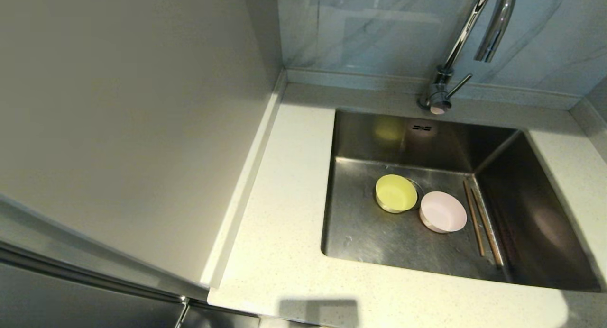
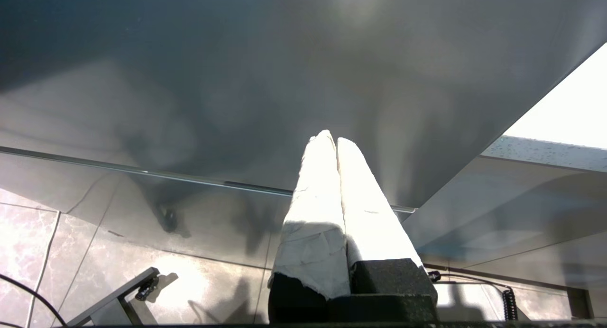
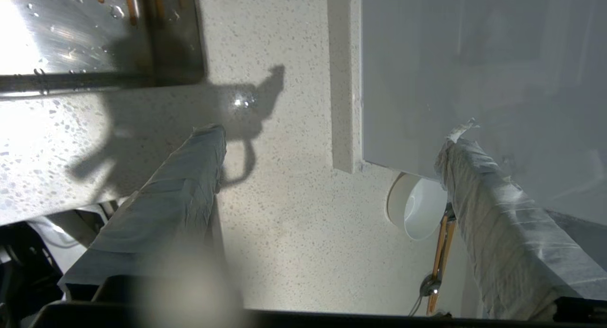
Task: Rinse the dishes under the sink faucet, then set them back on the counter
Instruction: Turn on the faucet
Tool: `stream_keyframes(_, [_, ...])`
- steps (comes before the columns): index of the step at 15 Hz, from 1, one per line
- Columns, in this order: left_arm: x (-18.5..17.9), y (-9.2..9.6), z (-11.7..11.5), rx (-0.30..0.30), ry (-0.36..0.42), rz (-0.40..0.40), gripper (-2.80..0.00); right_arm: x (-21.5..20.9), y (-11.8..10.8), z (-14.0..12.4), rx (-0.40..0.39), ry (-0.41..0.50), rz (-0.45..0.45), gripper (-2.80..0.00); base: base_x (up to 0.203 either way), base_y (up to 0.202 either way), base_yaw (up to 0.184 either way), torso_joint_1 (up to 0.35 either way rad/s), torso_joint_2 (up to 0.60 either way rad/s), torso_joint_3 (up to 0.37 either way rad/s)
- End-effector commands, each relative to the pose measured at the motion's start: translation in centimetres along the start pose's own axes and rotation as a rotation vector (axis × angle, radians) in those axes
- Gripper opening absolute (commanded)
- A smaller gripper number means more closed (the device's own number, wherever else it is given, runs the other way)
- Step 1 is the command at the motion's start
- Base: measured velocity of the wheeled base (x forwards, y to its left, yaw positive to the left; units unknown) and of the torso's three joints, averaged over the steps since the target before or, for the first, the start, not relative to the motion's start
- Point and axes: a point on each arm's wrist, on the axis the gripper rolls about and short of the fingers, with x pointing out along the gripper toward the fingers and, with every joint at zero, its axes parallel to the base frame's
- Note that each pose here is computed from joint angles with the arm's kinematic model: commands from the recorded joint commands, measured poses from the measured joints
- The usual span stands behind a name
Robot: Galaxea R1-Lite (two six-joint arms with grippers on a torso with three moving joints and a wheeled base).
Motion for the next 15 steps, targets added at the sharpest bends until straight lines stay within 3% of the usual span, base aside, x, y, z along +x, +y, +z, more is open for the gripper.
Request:
stream_keyframes(1, [0.0,0.0,0.0,0.000,-0.003,0.000,-2.80,-0.2,0.0,-0.9,-0.004,0.007,-0.009,0.00,0.000,0.000,0.000,0.000,0.00,0.000])
stream_keyframes(8, [0.0,0.0,0.0,0.000,-0.003,0.000,-2.80,0.3,0.6,-2.7,-0.023,0.041,0.000,0.00,0.000,0.000,0.000,0.000,0.00,0.000])
stream_keyframes(15, [0.0,0.0,0.0,0.000,-0.003,0.000,-2.80,0.1,0.5,-2.6,-0.012,0.030,0.010,0.00,0.000,0.000,0.000,0.000,0.00,0.000])
